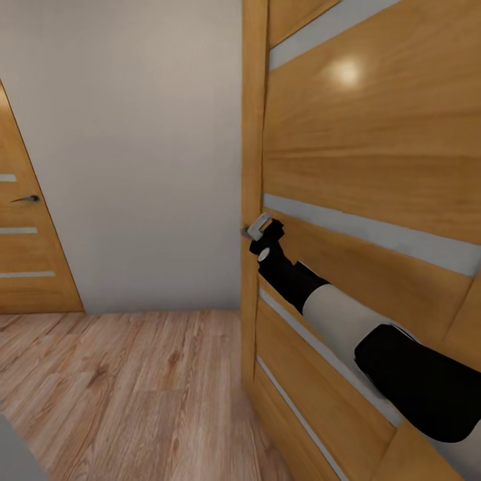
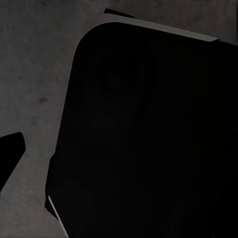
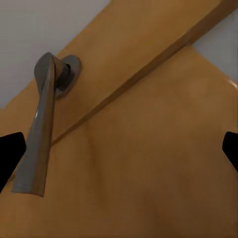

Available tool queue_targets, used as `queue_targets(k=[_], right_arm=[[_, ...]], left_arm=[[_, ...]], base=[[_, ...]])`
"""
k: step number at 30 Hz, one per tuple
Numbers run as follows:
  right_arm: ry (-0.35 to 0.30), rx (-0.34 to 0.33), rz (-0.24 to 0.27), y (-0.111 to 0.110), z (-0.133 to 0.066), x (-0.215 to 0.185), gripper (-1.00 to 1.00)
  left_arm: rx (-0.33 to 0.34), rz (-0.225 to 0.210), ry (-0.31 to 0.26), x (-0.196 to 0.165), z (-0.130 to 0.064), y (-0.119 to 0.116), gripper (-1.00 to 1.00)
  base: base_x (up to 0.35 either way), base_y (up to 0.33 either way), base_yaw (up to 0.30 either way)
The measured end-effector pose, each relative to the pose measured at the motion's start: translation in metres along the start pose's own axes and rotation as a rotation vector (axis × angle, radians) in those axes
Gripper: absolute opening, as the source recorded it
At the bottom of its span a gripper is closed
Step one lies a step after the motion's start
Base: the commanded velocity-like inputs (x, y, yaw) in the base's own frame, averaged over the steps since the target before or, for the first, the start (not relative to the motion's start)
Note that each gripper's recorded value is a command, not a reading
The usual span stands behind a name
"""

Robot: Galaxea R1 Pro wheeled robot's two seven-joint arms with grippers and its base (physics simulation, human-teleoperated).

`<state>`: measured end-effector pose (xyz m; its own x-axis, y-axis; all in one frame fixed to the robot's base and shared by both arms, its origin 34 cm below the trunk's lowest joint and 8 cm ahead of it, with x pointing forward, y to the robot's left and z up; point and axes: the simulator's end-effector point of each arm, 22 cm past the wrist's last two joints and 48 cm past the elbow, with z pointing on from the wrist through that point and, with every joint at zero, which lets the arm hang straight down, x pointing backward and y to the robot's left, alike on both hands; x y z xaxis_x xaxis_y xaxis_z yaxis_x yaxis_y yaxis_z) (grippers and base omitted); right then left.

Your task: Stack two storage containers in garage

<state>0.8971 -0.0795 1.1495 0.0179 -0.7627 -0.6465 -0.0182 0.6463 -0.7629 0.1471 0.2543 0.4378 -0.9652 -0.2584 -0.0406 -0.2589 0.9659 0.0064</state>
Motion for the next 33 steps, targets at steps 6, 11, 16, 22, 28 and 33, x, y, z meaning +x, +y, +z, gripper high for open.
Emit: queue_targets(k=[6, 11, 16, 22, 28, 33], right_arm=[[0.030, 0.016, -0.012, -0.015, 0.008, 0.009, 1.00], [0.057, 0.031, 0.019, -0.031, 0.012, 0.012, 1.00], [0.110, 0.053, 0.074, -0.057, 0.019, 0.025, 1.00], [0.140, 0.069, 0.073, -0.073, 0.023, 0.030, 1.00], [0.152, 0.078, 0.084, -0.085, 0.025, 0.030, 1.00], [0.148, 0.085, 0.079, -0.088, 0.025, 0.029, 1.00]], left_arm=[[0.000, 0.000, 0.001, 0.000, 0.000, 0.000, 1.00], [0.000, 0.001, 0.000, 0.000, 0.000, 0.000, 1.00], [0.000, 0.001, 0.001, 0.000, 0.000, 0.000, 1.00], [0.000, 0.000, 0.000, 0.000, 0.000, 0.000, 1.00], [0.000, -0.002, 0.000, 0.000, 0.000, 0.000, 1.00], [0.000, -0.001, 0.000, 0.000, 0.000, 0.000, 1.00]], base=[[0.140, 0.000, 0.000], [0.097, 0.000, 0.000], [0.026, 0.000, 0.000], [0.002, 0.000, 0.000], [0.000, 0.000, 0.000], [0.000, 0.000, 0.000]])
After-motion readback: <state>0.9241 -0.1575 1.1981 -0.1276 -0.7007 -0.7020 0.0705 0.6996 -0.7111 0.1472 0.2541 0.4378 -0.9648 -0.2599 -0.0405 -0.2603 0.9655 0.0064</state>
